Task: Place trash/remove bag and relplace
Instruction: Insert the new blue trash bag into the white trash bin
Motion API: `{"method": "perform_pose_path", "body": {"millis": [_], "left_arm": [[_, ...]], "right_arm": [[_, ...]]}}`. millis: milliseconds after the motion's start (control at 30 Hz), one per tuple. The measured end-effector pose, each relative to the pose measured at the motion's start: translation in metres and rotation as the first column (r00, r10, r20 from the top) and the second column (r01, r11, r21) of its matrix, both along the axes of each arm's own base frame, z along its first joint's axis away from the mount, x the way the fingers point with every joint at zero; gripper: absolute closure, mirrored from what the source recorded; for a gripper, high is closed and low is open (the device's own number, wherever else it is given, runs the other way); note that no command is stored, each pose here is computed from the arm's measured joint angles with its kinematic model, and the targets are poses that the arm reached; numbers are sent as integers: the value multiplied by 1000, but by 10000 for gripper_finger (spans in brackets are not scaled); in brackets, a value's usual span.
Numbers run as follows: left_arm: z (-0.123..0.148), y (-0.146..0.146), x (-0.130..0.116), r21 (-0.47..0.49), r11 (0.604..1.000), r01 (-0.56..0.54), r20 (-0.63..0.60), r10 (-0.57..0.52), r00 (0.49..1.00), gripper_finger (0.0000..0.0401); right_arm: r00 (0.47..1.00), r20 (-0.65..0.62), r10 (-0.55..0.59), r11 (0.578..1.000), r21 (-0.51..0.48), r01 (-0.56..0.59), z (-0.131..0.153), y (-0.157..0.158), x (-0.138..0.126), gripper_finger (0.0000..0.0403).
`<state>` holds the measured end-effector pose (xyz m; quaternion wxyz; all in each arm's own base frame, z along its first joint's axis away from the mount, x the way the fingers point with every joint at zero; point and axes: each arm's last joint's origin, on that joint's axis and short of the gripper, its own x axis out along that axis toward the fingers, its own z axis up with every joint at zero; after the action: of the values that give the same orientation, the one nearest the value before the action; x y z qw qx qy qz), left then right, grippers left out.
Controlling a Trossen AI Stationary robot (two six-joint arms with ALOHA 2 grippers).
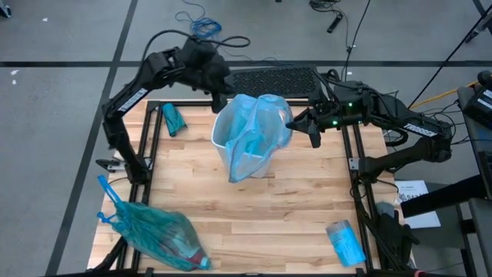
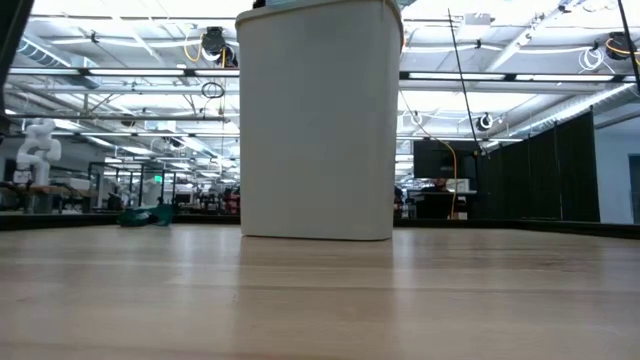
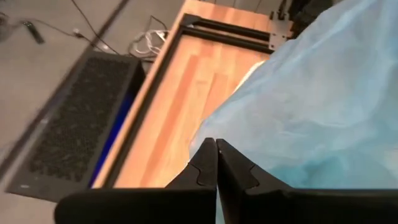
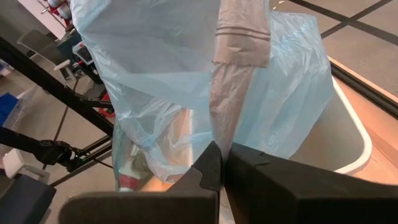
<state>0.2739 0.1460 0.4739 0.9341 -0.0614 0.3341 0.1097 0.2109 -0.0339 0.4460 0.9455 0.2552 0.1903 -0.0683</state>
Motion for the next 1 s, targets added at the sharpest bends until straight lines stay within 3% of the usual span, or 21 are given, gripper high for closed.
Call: {"method": "perform_pose_path", "body": {"millis": [267, 667, 1000], "left_arm": [[-16, 7, 16, -110, 989, 102, -8, -103, 995, 400], [-48, 7, 34, -209, 966, 152, -164, -187, 969, 401], [-91, 7, 75, -299, 936, 186, -249, -265, 932, 401]], "right_arm": [[1000, 0, 1, 1000, 0, -1, 0, 0, 0, 403], [1000, 12, 2, 1000, -5, -2, 1, 0, 0, 403], [999, 46, 2, 1000, -11, -1, 4, 0, 2, 403]]}}
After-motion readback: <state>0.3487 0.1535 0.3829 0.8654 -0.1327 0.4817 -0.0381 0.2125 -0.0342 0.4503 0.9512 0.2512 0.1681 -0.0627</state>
